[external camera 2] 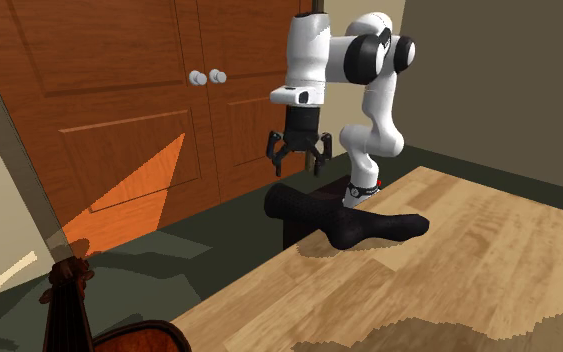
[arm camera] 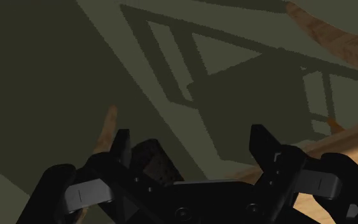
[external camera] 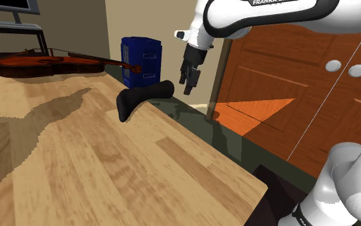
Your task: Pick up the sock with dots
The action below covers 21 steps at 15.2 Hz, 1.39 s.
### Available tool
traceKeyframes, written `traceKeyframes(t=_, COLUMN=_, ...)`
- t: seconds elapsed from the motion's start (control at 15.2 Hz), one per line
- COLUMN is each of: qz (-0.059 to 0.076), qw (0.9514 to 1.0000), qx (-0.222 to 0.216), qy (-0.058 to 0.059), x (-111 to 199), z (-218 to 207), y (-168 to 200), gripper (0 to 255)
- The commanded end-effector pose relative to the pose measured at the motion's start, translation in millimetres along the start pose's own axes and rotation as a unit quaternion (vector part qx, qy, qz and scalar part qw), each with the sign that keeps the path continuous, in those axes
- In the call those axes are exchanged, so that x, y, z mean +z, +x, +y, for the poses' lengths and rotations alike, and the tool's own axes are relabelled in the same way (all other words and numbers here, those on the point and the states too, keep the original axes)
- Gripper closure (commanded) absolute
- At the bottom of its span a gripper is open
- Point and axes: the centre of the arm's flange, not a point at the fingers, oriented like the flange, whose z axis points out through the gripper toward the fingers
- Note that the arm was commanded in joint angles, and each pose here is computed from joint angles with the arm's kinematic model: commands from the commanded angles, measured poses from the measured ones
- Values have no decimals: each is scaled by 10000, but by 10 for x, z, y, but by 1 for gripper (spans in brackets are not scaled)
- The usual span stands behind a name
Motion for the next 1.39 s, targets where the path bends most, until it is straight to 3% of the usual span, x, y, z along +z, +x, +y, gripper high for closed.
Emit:
traceKeyframes(t=0.0, qz=106, qw=9992, qx=-396, qy=9, x=-13, z=11, y=226, gripper=0)
traceKeyframes(t=0.33, qz=361, qw=9903, qx=-1341, qy=34, x=11, z=-45, y=804, gripper=0)
traceKeyframes(t=0.73, qz=654, qw=9678, qx=-2430, qy=64, x=2, z=-249, y=1452, gripper=0)
traceKeyframes(t=1.32, qz=654, qw=9678, qx=-2430, qy=64, x=396, z=-285, y=1393, gripper=0)
